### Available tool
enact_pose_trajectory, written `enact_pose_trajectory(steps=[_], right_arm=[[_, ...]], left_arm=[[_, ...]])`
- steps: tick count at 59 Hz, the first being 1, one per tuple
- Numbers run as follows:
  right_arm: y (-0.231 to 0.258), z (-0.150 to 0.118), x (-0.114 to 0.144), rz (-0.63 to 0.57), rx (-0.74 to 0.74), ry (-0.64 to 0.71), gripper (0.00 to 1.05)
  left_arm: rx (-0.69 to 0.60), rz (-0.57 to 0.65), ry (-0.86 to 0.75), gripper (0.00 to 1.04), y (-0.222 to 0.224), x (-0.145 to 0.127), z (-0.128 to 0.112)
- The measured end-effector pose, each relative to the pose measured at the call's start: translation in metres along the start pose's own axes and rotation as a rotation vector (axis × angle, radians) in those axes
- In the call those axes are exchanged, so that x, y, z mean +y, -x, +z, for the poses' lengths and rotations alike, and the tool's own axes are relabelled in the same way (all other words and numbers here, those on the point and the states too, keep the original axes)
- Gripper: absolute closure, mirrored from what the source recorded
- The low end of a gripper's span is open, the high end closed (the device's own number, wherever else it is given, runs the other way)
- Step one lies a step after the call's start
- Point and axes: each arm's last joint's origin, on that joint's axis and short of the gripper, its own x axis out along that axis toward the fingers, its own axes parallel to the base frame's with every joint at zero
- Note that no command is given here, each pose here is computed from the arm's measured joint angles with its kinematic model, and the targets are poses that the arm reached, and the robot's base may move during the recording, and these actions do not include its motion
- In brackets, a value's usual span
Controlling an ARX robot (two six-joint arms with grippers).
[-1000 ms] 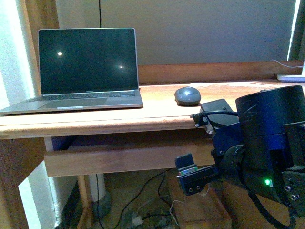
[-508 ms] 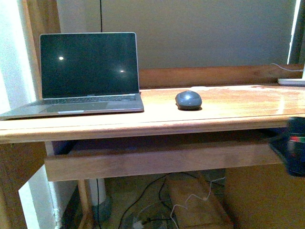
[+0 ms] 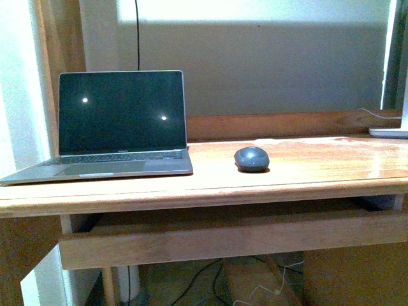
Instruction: Place mouse
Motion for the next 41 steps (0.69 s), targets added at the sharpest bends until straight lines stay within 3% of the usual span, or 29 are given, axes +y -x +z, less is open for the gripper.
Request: enact_pose_trajectory(steps=[10, 24, 41], right_arm=[[0.009, -0.01, -0.007, 0.022, -0.01, 0.11, 0.49], [0.009, -0.017, -0.017, -0.005, -0.015, 0.141, 1.02], [0.01, -0.026, -0.019, -0.004, -0.023, 0.145, 1.02]], left_arm=[[0.0, -0.001, 0.0, 0.08, 0.0, 0.0, 0.0], [0.0, 0.0, 0.0, 0.08, 0.0, 0.0, 0.0], [0.0, 0.0, 0.0, 0.08, 0.0, 0.0, 0.0]])
